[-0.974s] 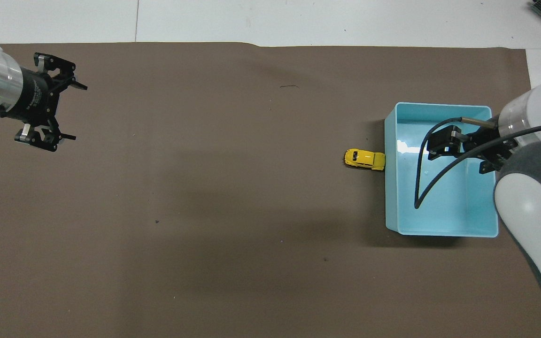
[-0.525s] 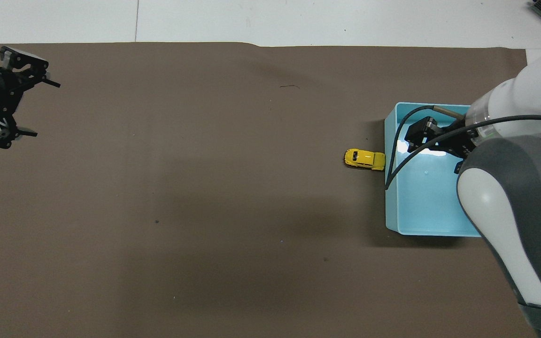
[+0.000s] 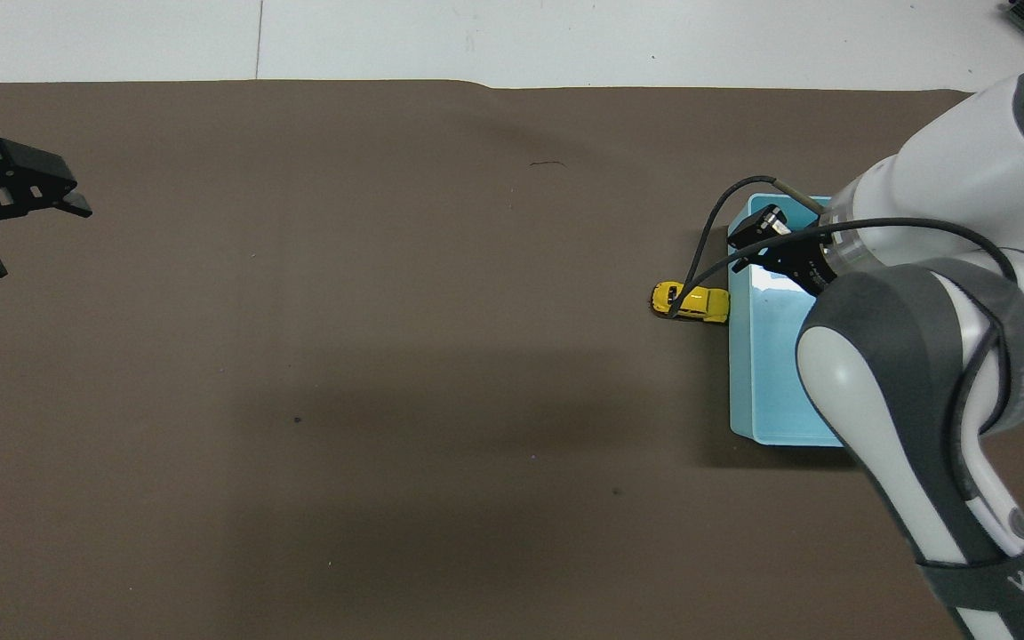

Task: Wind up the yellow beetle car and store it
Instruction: 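Lower the right gripper onto the yellow car beside the box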

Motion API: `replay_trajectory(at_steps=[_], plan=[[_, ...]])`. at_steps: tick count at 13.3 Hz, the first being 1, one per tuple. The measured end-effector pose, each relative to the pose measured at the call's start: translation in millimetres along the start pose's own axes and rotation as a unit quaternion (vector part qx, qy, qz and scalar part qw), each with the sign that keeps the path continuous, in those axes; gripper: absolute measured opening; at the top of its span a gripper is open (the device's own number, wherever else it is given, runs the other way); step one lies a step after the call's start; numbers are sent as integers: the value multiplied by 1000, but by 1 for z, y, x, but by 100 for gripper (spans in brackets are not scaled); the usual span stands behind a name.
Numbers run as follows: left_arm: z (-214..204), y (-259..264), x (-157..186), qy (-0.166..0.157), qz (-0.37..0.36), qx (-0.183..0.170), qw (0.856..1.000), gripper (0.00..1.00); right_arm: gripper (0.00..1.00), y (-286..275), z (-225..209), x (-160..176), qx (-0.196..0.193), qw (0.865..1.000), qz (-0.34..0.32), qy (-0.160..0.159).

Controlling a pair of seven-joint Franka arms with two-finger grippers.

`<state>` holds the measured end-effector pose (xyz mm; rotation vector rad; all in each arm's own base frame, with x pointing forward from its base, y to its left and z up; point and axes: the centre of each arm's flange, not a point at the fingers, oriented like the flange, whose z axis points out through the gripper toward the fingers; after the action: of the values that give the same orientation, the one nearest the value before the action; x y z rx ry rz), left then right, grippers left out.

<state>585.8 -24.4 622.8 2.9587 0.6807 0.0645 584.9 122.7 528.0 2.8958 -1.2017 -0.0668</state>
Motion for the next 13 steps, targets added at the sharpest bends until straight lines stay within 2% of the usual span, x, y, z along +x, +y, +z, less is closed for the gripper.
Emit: replay_trajectory(at_steps=[5, 8, 13], plan=[[2, -9, -4, -16, 122, 7, 992, 100, 100, -13, 35, -6, 12, 995, 100, 5], [1, -17, -8, -14, 224, 30, 974, 100, 100, -15, 50, -5, 24, 985, 169, 9], [4, -4, -20, -23, 266, 31, 963, 100, 100, -17, 59, -8, 29, 968, 249, 8]])
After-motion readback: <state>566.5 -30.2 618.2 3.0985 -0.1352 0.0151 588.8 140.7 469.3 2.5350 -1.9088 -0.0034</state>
